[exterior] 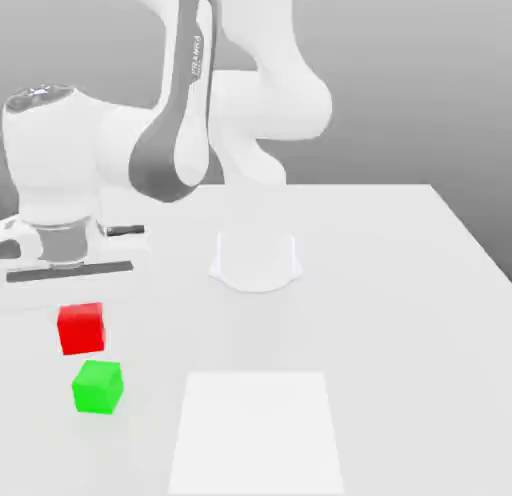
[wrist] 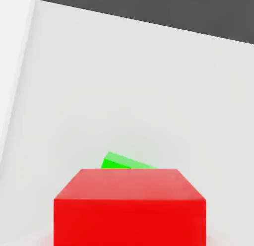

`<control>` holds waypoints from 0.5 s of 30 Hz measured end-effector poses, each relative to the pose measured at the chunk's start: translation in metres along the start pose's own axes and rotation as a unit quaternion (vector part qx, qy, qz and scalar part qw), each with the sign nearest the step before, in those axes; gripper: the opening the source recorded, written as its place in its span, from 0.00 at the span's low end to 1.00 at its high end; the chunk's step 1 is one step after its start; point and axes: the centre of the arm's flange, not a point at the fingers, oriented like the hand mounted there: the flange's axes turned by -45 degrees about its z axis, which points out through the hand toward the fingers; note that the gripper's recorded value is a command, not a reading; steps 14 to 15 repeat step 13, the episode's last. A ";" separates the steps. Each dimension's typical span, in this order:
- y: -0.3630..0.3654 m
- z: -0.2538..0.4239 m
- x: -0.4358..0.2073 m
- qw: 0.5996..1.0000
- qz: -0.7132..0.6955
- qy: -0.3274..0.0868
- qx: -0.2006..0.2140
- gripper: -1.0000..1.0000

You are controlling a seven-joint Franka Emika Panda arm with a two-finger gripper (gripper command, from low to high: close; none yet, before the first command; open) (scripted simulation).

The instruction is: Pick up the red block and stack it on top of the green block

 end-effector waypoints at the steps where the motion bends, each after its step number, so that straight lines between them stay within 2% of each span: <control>1: 0.000 0.003 0.000 1.000 0.000 0.000 0.000 0.00; 10: -0.002 0.045 -0.008 1.000 0.004 -0.006 0.000 0.00; 11: -0.002 0.051 -0.010 1.000 0.005 -0.008 0.000 1.00; 15: -0.002 0.051 -0.010 1.000 0.005 -0.008 0.000 1.00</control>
